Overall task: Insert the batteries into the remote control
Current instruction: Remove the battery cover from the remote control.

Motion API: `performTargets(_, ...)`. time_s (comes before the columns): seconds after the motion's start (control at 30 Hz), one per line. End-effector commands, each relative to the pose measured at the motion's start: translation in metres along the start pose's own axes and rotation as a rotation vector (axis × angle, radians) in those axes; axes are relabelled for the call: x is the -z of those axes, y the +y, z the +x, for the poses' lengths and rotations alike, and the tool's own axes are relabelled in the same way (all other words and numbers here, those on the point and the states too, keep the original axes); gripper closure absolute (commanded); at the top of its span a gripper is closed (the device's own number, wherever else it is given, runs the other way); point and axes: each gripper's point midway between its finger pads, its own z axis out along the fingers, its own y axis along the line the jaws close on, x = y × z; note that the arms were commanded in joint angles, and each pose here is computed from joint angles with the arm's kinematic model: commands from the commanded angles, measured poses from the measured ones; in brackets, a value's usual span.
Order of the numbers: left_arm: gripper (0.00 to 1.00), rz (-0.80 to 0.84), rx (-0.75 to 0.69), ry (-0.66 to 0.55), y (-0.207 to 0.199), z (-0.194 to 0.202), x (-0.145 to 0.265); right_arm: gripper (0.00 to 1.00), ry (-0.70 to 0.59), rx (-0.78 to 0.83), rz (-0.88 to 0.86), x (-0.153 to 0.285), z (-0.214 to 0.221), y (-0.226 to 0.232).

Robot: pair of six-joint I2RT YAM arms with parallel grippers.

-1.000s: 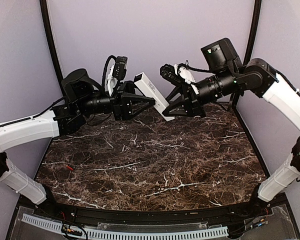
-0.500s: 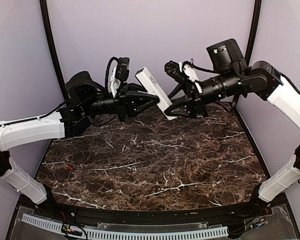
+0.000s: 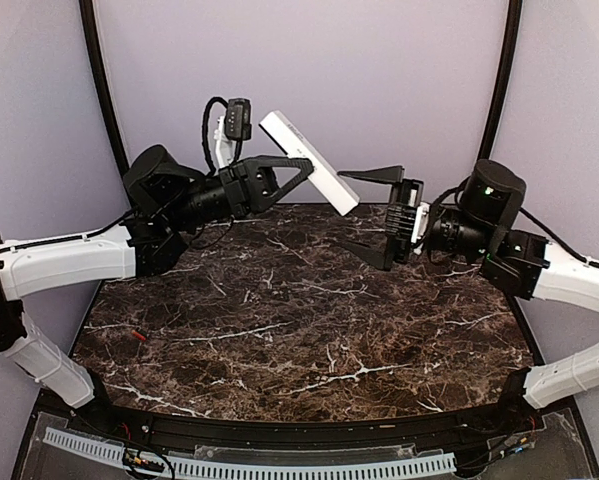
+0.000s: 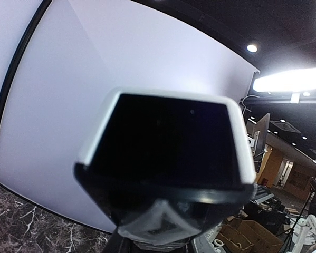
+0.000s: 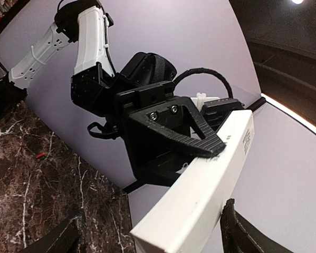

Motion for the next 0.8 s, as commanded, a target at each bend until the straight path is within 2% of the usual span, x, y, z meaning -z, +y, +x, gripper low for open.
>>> performTargets(0.0, 1.00, 0.059, 0.022, -0.046, -0.014, -0.013, -0.002, 0.16, -0.146, 0.195, 0.172, -0.011, -0.027, -0.036)
performTargets(0.1, 1.00, 0.056, 0.011, -0.047, -0.015, -0.014, -0.001, 0.17, -0.165, 0.198, 0.187, -0.014, -0.028, -0.038)
performTargets(0.2, 1.00, 0.059, 0.001, -0.048, -0.017, -0.015, -0.001, 0.23, -0.167, 0.179, 0.164, -0.020, -0.025, -0.035)
performTargets(0.27, 1.00, 0.057, 0.000, -0.045, -0.017, -0.015, -0.001, 0.32, -0.170, 0.171, 0.160, -0.021, -0.024, -0.034)
performTargets(0.33, 1.00, 0.053, 0.003, -0.041, -0.015, -0.013, -0.002, 0.45, -0.167, 0.157, 0.157, -0.021, -0.024, -0.035)
performTargets(0.6, 1.00, 0.073, -0.009, -0.045, -0.019, -0.015, -0.001, 0.76, -0.129, 0.114, 0.135, -0.021, -0.020, -0.033)
performTargets(0.7, 1.00, 0.078, -0.015, -0.050, -0.022, -0.016, 0.000, 1.00, -0.114, 0.099, 0.126, -0.018, -0.018, -0.032)
performTargets(0.77, 1.00, 0.075, -0.021, -0.055, -0.022, -0.017, 0.000, 1.00, -0.109, 0.095, 0.122, -0.016, -0.018, -0.031)
